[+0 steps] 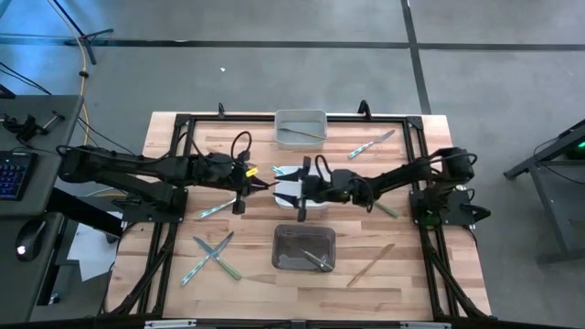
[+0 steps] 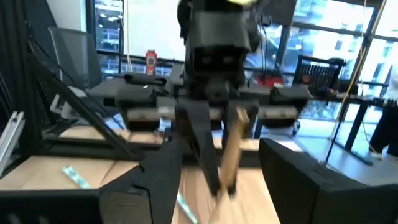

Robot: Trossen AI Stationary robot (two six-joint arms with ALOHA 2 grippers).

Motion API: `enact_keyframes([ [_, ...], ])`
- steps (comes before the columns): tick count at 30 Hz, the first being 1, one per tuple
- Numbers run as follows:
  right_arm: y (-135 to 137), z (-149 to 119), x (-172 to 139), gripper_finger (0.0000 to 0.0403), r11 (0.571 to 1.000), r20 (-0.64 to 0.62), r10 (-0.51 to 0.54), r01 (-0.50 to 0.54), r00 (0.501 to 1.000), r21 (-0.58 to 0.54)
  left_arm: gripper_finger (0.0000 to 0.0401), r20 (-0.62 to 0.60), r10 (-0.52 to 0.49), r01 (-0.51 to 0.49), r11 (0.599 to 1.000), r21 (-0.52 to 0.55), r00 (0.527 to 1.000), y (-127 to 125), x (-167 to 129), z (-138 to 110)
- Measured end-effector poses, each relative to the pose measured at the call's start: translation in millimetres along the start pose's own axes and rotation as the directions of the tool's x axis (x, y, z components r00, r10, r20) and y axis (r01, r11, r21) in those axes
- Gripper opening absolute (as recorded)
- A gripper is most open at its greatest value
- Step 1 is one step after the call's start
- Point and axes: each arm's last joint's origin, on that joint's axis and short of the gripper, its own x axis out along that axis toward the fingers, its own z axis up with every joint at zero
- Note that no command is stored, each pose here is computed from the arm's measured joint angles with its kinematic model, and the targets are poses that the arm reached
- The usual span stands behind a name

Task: Sort silverware by color (type)
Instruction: Put the gold table knife into the gray bin

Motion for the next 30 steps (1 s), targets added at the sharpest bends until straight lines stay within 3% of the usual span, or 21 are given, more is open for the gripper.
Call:
enact_keyframes([
  [5, 0, 3, 10, 0.0156, 1.0, -0.001, -0.022, 0.022, 1.0, -0.01, 0.001, 0.002, 0.003, -0.003, 1.0, -0.007, 1.0, 0, 0, 0],
  [12, 0, 4, 11, 0.0015, 0.999, -0.007, -0.045, 0.045, 0.999, -0.022, 0.001, 0.003, 0.005, -0.005, 1.0, -0.007, 1.0, 0, 0, 0],
  [17, 0, 3, 11, 0.0013, 0.998, -0.012, -0.043, 0.043, 0.999, -0.047, 0.001, 0.002, 0.005, -0.005, 1.0, -0.017, 1.0, 0, 0, 0],
  [20, 0, 3, 11, 0.0005, 0.995, -0.012, -0.049, 0.047, 0.999, -0.092, 0.0036, 0.0, 0.017, -0.017, 0.999, -0.045, 1.0, 0, 0, 0],
  [24, -3, 9, 9, 0.0004, 0.988, -0.003, -0.078, 0.077, 0.997, -0.136, 0.0089, -0.011, 0.129, -0.129, 0.989, -0.069, 0.992, 2, 1, -5],
  [30, -12, 27, 3, 0.0002, 0.965, 0.002, -0.169, 0.166, 0.986, -0.204, 0.0138, 0.027, 0.242, -0.239, 0.967, -0.088, 0.97, 0, 9, -37],
])
